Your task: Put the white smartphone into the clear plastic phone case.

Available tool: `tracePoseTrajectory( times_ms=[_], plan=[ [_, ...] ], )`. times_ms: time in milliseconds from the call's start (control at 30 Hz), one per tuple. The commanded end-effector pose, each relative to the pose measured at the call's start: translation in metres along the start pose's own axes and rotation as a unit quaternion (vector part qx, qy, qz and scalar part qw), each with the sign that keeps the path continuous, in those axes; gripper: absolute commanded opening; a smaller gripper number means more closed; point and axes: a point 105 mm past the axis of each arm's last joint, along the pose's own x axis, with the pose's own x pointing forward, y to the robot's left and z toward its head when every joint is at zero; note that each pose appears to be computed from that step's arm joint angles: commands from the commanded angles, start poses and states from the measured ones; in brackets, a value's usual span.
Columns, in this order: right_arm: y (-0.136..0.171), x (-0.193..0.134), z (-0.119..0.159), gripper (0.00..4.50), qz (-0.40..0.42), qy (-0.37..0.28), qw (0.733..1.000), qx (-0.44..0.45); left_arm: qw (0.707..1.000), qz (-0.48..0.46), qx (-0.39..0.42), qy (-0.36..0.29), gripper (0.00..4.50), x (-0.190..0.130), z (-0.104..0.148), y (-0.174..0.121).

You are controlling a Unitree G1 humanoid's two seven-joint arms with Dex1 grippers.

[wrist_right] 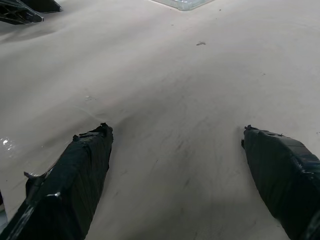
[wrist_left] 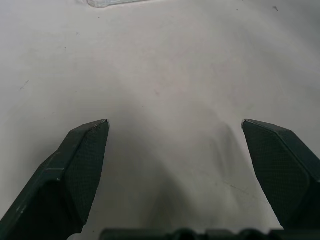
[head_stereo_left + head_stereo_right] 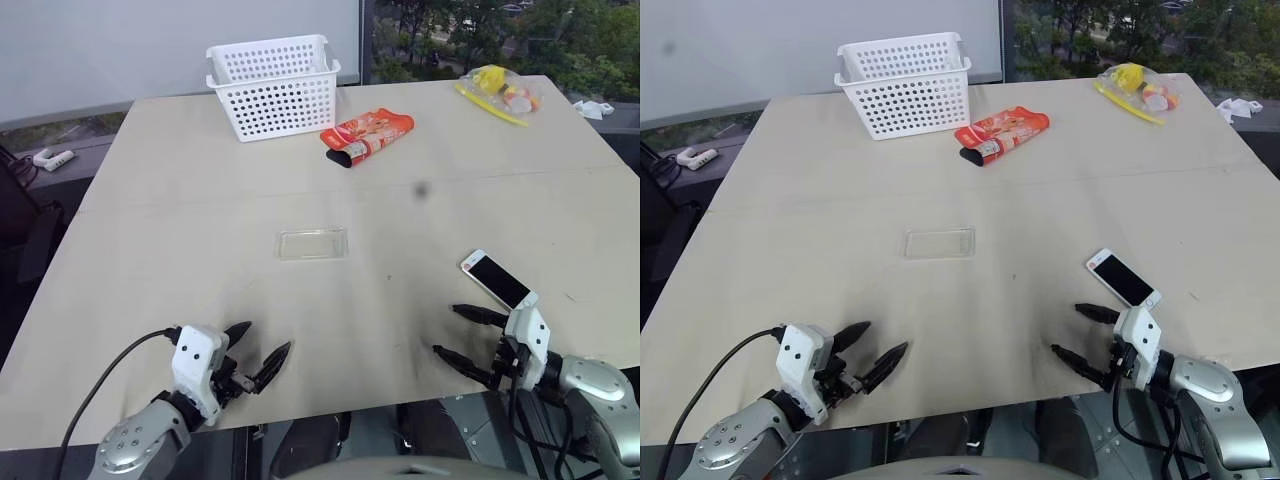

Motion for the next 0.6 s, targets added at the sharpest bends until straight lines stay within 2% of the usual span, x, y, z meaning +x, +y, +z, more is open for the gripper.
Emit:
tracePoseTrajectory(
  times_ms=[33, 433, 533, 600],
  plan=[
    [-0.003, 0.0, 0.007, 4.5, -0.005, -0.014, 1.0, -0.012, 1.0, -0.019, -0.003, -0.016, 4.47, -0.002, 0.007, -0.005],
    [-0.011, 0.002, 0.024, 4.5, -0.007, -0.053, 0.998, -0.024, 0.998, -0.05, -0.023, -0.033, 4.47, -0.005, 0.012, -0.013],
    [-0.01, 0.004, 0.034, 4.5, 0.005, -0.065, 0.997, -0.029, 0.997, -0.066, 0.0, -0.04, 4.47, 0.001, 0.023, -0.013],
    [-0.008, 0.007, 0.047, 4.5, 0.019, -0.081, 0.996, -0.03, 0.995, -0.077, 0.021, -0.059, 4.47, 0.013, 0.039, -0.01]
  ],
)
